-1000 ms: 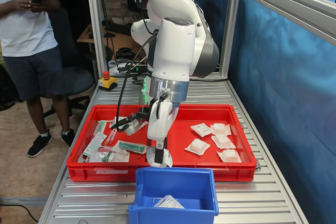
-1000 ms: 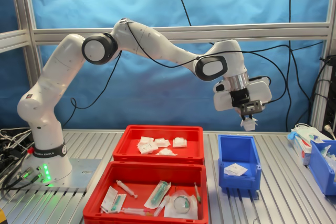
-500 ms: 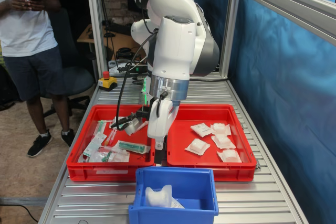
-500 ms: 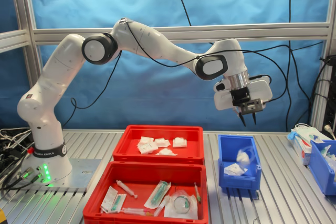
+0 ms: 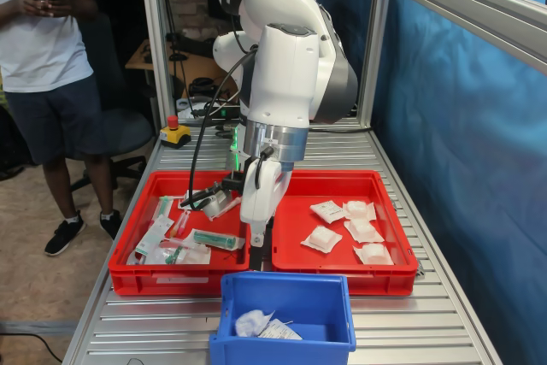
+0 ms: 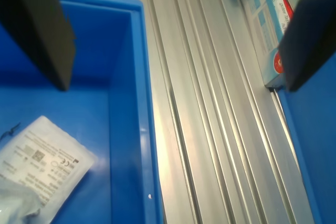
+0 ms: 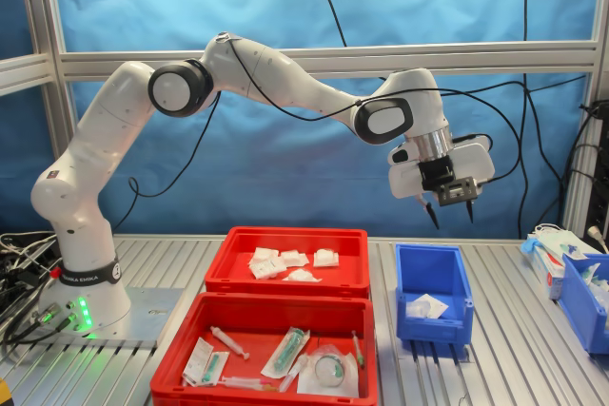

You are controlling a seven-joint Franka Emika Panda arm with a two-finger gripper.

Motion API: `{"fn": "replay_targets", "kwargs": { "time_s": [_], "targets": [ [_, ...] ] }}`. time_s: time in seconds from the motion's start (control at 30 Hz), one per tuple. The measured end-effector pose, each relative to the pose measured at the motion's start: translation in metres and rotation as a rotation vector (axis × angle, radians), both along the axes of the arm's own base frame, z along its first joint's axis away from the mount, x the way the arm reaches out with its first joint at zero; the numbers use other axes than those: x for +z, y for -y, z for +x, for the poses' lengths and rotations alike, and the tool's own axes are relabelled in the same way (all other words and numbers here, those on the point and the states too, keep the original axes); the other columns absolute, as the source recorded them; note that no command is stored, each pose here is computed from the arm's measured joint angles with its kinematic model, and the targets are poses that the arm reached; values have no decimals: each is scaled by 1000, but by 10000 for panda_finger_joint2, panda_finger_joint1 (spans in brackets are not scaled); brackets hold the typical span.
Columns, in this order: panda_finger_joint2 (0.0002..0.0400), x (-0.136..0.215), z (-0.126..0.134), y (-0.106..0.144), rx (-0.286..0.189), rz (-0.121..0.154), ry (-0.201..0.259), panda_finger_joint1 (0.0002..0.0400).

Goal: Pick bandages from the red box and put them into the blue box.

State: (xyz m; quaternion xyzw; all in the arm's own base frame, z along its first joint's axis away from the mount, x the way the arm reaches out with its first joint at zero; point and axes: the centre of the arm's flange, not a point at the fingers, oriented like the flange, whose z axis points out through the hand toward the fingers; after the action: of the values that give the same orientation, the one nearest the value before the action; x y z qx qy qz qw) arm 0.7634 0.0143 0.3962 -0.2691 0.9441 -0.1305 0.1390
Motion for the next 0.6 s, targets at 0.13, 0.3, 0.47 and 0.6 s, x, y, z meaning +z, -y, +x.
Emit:
{"fn": "replay_targets", "kwargs": {
  "time_s": [0.13, 0.3, 0.47, 0.6],
  "targets": [
    [332, 0, 0, 0, 0, 0, 0, 332],
    [380, 0, 0, 0, 0, 0, 0, 380],
    [396, 0, 0, 0, 0, 0, 1, 396],
    [396, 0, 0, -1, 1, 0, -1, 396]
  ]
}}
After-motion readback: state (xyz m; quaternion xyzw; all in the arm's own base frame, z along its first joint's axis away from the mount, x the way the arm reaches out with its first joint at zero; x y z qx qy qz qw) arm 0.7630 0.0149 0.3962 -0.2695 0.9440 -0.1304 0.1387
